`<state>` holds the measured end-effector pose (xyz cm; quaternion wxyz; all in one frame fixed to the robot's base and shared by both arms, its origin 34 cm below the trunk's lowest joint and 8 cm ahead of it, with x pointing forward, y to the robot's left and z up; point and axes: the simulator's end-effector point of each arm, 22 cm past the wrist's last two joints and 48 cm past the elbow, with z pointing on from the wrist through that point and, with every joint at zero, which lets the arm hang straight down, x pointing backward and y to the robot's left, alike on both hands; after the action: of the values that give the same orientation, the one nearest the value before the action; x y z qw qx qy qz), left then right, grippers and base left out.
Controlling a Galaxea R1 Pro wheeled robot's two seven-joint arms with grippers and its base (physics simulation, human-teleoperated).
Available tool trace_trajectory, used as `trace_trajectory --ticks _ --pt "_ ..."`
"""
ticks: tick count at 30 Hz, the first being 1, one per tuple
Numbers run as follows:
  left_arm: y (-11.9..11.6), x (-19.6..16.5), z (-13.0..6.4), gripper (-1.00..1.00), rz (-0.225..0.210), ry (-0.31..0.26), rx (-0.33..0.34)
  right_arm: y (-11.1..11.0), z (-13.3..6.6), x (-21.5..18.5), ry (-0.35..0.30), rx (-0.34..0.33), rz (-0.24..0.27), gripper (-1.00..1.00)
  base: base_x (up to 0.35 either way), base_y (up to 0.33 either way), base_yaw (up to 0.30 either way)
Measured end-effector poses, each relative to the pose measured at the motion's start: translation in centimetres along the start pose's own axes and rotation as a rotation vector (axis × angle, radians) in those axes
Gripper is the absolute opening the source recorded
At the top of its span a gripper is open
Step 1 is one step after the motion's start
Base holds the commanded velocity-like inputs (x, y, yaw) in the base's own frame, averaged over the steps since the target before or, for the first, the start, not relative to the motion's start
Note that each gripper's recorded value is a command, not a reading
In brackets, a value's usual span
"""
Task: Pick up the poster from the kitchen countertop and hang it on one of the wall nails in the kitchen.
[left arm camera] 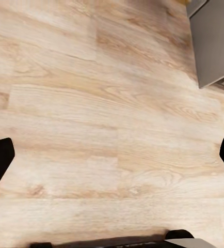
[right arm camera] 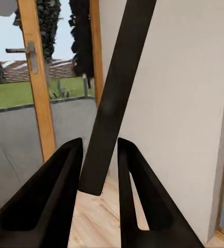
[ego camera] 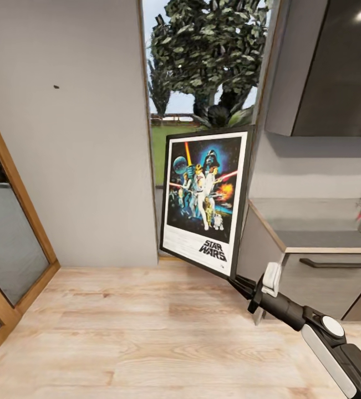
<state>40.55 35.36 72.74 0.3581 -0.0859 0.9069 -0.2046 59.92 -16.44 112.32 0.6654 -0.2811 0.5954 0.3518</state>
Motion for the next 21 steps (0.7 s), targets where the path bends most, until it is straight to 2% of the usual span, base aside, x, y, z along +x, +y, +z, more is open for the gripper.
trace_trajectory --ticks 21 --pt "-0.01 0.02 0.01 1.0 0.001 0.001 0.0 0.29 -0.04 0.12 0.002 -0.015 0.002 -1.0 0.092 0.285 0.0"
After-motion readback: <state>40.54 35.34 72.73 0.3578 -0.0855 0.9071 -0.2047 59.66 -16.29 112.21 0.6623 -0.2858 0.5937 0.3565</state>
